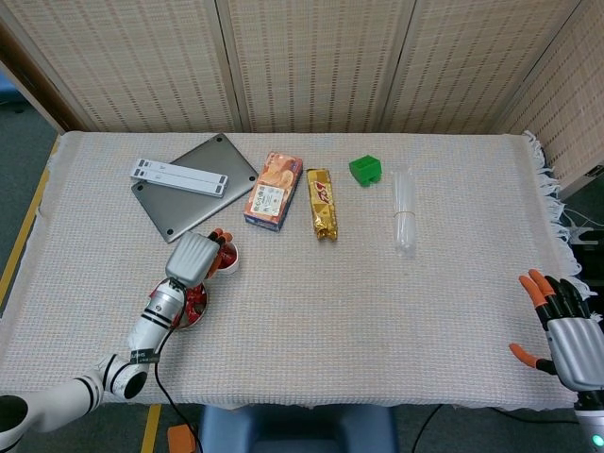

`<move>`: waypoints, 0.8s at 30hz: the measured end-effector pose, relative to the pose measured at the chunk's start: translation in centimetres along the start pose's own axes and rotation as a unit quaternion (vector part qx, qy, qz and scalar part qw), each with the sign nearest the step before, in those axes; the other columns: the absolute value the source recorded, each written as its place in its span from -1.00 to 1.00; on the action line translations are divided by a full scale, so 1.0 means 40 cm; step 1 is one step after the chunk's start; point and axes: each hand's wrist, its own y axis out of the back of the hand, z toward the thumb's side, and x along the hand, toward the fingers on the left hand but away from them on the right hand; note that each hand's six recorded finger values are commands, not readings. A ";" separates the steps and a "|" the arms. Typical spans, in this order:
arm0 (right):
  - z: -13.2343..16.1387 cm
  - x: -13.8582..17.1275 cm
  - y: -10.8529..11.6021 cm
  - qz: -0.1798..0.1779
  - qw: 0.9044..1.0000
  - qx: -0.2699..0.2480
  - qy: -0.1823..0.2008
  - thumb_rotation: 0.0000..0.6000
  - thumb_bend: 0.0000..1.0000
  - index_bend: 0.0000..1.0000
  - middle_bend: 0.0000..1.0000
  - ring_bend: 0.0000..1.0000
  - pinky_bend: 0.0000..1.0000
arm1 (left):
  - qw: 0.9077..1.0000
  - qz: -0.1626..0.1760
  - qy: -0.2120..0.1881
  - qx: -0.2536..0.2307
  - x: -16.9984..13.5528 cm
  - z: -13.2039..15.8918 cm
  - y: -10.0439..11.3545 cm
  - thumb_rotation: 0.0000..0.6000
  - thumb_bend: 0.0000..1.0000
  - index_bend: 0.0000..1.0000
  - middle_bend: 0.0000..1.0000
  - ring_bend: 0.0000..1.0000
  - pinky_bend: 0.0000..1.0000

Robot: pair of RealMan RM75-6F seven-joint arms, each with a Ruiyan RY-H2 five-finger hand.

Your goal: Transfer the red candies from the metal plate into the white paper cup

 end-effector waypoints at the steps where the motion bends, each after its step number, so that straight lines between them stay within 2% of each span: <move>1: -0.001 0.000 0.000 0.000 1.000 0.000 0.000 1.00 -0.88 -1.00 -1.00 -1.00 -1.00 | 1.000 0.002 0.000 0.000 -0.001 0.000 0.002 1.00 -0.15 -0.39 -0.34 0.51 1.00; 8: -0.002 0.001 0.000 0.002 1.000 0.000 0.001 1.00 -0.88 -1.00 -1.00 -1.00 -1.00 | 0.999 0.024 -0.008 -0.033 -0.045 0.012 0.039 1.00 -0.16 -0.54 -0.52 0.50 1.00; 14: 0.008 0.005 -0.001 0.004 1.000 -0.002 0.010 1.00 -0.87 -1.00 -1.00 -1.00 -1.00 | 0.997 0.029 0.005 -0.069 -0.170 -0.029 0.053 1.00 -0.17 -0.57 -0.53 0.50 1.00; 19: 0.013 0.010 0.000 0.003 1.000 -0.004 0.015 1.00 -0.88 -1.00 -1.00 -1.00 -1.00 | 0.997 -0.021 0.034 -0.071 -0.290 -0.087 -0.011 1.00 -0.18 -0.57 -0.52 0.50 1.00; 24: 0.021 0.012 -0.005 0.006 1.000 -0.005 0.021 1.00 -0.88 -1.00 -1.00 -1.00 -1.00 | 0.993 -0.073 0.061 -0.064 -0.336 -0.130 -0.076 1.00 -0.20 -0.61 -0.55 0.50 1.00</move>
